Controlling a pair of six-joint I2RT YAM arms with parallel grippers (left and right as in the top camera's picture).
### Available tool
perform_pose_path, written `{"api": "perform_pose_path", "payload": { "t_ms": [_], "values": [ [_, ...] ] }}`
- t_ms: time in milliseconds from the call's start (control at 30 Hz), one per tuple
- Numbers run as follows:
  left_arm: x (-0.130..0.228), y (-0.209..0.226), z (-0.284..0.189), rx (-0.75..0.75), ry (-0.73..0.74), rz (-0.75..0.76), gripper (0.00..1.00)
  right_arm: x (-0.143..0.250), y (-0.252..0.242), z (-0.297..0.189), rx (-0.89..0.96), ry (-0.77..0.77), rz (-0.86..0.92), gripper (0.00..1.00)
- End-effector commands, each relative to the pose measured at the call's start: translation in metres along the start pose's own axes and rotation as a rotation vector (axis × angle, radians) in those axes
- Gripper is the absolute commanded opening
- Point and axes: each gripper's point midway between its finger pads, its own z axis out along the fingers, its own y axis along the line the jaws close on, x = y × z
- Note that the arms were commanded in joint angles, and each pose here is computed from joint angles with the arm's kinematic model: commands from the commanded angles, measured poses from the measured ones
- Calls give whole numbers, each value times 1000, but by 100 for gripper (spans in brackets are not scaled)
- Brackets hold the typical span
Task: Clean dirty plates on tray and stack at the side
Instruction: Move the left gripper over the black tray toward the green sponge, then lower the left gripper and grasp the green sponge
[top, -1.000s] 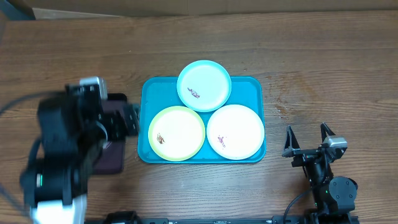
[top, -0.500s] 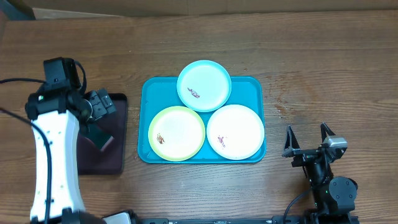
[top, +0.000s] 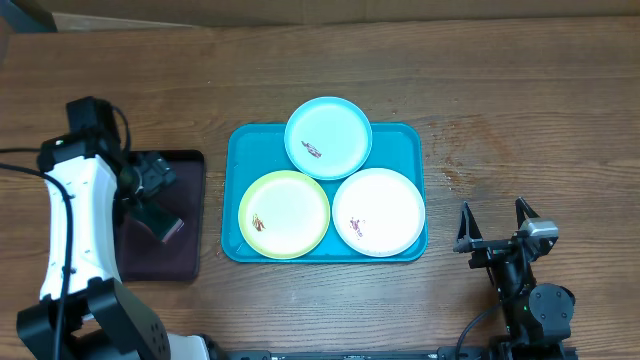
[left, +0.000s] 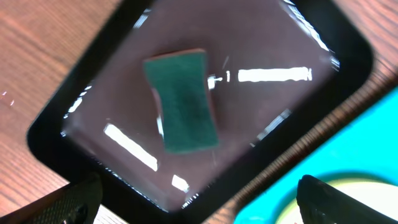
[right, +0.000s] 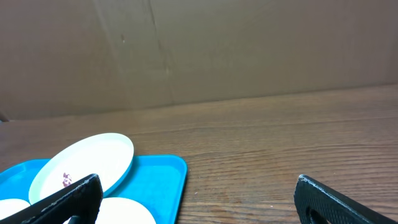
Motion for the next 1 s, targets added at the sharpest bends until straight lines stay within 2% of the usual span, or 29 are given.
{"api": "perform_pose_path", "payload": {
  "t_ms": [0, 967],
  "values": [
    [-10, 14, 3, -34, -2, -77, 100, 1, -1, 0, 4, -9, -3, 100],
    [-17, 16, 48, -76, 73, -82, 100, 1, -1, 0, 4, -9, -3, 100]
  ]
}}
